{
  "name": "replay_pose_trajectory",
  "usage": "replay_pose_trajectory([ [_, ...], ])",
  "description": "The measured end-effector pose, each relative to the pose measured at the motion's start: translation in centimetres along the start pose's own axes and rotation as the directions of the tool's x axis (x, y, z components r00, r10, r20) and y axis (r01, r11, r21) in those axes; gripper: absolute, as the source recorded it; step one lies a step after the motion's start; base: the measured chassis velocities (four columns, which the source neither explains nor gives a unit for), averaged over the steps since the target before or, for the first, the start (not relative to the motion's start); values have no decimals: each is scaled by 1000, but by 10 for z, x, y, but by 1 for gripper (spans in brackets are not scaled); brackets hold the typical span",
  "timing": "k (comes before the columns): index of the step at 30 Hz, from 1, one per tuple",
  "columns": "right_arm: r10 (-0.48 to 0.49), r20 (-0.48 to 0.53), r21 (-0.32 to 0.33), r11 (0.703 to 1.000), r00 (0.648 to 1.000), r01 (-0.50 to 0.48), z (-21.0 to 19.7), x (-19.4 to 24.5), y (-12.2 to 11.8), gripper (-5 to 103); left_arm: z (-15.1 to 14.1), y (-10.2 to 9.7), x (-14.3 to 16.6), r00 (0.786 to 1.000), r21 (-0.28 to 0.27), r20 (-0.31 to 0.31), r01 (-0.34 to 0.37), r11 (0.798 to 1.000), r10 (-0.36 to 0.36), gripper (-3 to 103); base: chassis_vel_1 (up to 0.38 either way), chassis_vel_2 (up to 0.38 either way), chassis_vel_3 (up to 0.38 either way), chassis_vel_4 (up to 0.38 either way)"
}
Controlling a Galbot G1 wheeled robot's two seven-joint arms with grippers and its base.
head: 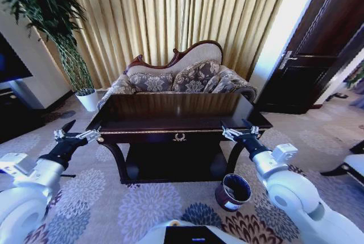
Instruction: Move to the front of the table and place the trash on the table into the trash bin.
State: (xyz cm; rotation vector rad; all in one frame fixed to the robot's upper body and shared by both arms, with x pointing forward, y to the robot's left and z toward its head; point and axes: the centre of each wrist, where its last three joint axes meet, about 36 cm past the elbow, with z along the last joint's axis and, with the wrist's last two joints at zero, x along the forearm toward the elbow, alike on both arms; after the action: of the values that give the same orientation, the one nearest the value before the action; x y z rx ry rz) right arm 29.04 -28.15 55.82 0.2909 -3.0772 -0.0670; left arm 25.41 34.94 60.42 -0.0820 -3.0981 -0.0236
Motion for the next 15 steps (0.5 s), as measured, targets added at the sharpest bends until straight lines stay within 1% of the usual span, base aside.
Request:
replay_pose_trajectory([
  [7, -20, 2, 0, 1000, 1000, 20, -1, 1, 1, 100, 1, 0, 1, 1000, -2, -7, 3, 1000, -3, 100, 166, -153, -180, 172],
  [15, -22, 0, -2, 1000, 1000, 22, -1, 2, 3, 100, 1, 0, 1, 1000, -2, -9, 2, 1000, -2, 100, 223, -227, -231, 224],
])
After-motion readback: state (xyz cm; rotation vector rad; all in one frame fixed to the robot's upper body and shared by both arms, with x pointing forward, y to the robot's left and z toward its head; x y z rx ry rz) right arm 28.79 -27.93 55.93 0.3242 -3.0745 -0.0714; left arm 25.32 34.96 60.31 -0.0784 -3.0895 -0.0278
